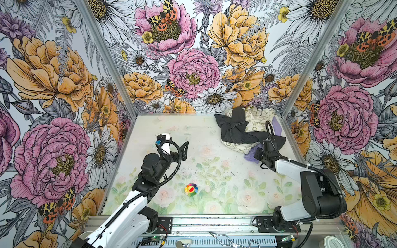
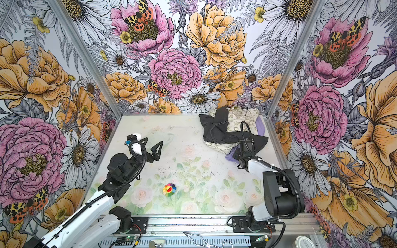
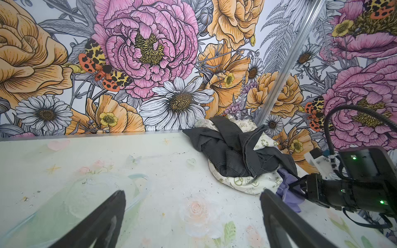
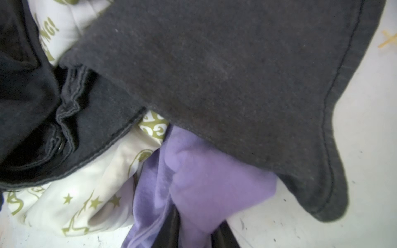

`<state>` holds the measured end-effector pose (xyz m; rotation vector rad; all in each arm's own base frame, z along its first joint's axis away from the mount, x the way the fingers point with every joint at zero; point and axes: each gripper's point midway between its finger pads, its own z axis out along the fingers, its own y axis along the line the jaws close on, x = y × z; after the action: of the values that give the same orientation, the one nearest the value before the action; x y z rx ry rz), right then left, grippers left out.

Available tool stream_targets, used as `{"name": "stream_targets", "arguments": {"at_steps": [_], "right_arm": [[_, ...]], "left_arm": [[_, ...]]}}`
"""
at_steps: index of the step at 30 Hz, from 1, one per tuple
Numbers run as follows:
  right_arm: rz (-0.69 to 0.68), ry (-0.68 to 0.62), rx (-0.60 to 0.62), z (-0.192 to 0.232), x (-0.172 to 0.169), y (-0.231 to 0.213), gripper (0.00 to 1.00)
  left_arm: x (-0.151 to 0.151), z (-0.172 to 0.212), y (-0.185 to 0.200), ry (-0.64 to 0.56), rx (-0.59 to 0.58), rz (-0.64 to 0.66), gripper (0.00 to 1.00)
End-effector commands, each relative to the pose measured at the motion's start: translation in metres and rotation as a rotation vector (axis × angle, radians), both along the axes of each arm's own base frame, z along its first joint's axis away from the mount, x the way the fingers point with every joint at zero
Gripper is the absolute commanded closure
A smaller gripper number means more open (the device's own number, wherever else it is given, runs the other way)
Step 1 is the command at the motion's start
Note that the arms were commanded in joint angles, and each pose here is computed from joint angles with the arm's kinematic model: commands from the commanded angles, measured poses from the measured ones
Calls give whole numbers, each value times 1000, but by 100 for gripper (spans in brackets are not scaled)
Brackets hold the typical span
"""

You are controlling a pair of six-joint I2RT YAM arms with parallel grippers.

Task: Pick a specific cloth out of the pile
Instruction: 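Reach the right gripper down to the lavender shirt under the jeans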

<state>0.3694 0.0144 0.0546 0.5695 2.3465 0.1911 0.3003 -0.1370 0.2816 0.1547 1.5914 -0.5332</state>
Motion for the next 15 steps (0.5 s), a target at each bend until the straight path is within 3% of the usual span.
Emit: {"name": "stream_targets", "arguments": {"at_steps": [1,10,15], "right_arm": [[-4,-70,35,20,11,1,83],[-7,-222,88,75,21,4,100],[7,-318,103,119,28,6,100]], "left_arm": [[-3,17,-6,-36,-5,-27,1],[-5,17,-5,-37,-11,-28,1],[-7,17,-4,-43,-16,-26,1]]}}
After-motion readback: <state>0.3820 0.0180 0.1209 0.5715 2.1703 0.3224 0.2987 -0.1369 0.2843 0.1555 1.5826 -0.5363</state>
